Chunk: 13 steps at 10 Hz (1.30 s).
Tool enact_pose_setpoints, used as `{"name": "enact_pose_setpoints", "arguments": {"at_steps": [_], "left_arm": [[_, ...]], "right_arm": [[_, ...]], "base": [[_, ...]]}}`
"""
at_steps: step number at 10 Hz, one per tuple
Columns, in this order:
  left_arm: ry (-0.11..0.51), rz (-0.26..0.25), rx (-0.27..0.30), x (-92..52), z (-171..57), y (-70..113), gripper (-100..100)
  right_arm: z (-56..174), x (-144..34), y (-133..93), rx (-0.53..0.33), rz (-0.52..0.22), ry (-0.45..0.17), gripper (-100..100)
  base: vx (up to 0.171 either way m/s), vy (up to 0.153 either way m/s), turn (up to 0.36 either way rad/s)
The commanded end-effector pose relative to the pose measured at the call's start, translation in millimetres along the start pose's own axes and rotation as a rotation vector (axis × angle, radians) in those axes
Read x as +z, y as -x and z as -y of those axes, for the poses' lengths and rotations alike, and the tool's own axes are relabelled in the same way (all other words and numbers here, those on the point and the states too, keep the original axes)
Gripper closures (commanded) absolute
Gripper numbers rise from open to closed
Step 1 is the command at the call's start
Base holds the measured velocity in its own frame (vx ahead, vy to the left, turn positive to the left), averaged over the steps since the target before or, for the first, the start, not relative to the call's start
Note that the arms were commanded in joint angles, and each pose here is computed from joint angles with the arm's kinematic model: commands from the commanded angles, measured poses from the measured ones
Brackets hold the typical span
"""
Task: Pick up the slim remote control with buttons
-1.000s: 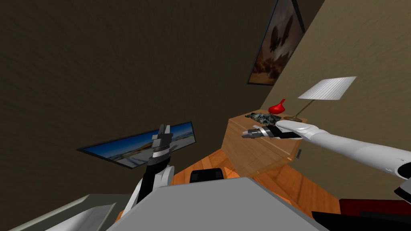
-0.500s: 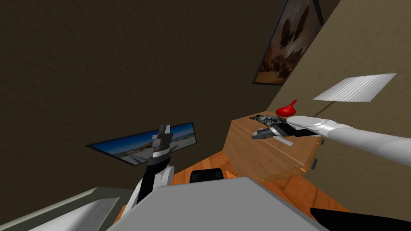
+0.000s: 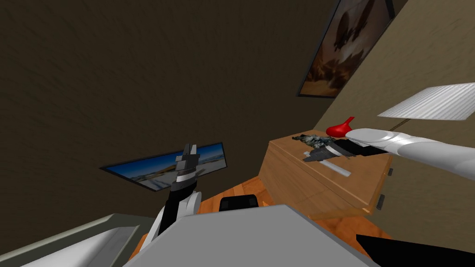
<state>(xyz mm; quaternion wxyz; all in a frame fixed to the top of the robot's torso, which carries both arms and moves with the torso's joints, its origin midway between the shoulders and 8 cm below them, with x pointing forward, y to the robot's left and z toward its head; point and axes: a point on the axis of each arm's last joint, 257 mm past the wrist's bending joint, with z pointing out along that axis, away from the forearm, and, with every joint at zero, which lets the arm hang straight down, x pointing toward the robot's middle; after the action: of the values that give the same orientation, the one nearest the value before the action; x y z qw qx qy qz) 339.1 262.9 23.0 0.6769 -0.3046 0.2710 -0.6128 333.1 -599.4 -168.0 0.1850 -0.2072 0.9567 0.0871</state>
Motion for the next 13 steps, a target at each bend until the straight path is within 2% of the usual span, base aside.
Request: {"name": "enact_pose_setpoints", "arguments": {"at_steps": [1,2,5,7,9,11,12,13], "left_arm": [[0.0,0.0,0.0,0.0,0.0,0.0,0],[0.0,0.0,0.0,0.0,0.0,0.0,0],[0.0,0.0,0.0,0.0,0.0,0.0,0],[0.0,0.0,0.0,0.0,0.0,0.0,0],[0.0,0.0,0.0,0.0,0.0,0.0,0],[0.0,0.0,0.0,0.0,0.0,0.0,0],[0.0,0.0,0.0,0.0,0.0,0.0,0],[0.0,0.0,0.0,0.0,0.0,0.0,0]], "right_arm": [[0.4,-7.7,-8.8,0.008,-0.016,-0.018,-100],[2.2,-10.3,-18.0,0.018,-0.034,-0.024,-100],[29.3,-45.0,-80.3,0.115,-0.19,-0.116,-100],[29.3,-45.0,-80.3,0.115,-0.19,-0.116,-100],[36.0,-58.6,-116.4,0.17,-0.28,-0.146,-100],[36.5,-64.2,-144.9,0.209,-0.352,-0.154,-100],[35.4,-64.5,-155.1,0.222,-0.378,-0.153,-100],[36.7,-64.5,-147.7,0.212,-0.361,-0.151,-100]], "base": [[0.072,-0.051,0.046],[0.024,-0.021,-0.012],[0.071,-0.06,0.094],[0.051,-0.043,0.008],[0.047,-0.034,0.064],[0.074,-0.056,0.047],[0.067,-0.04,0.044],[0.029,-0.018,0.008]]}}
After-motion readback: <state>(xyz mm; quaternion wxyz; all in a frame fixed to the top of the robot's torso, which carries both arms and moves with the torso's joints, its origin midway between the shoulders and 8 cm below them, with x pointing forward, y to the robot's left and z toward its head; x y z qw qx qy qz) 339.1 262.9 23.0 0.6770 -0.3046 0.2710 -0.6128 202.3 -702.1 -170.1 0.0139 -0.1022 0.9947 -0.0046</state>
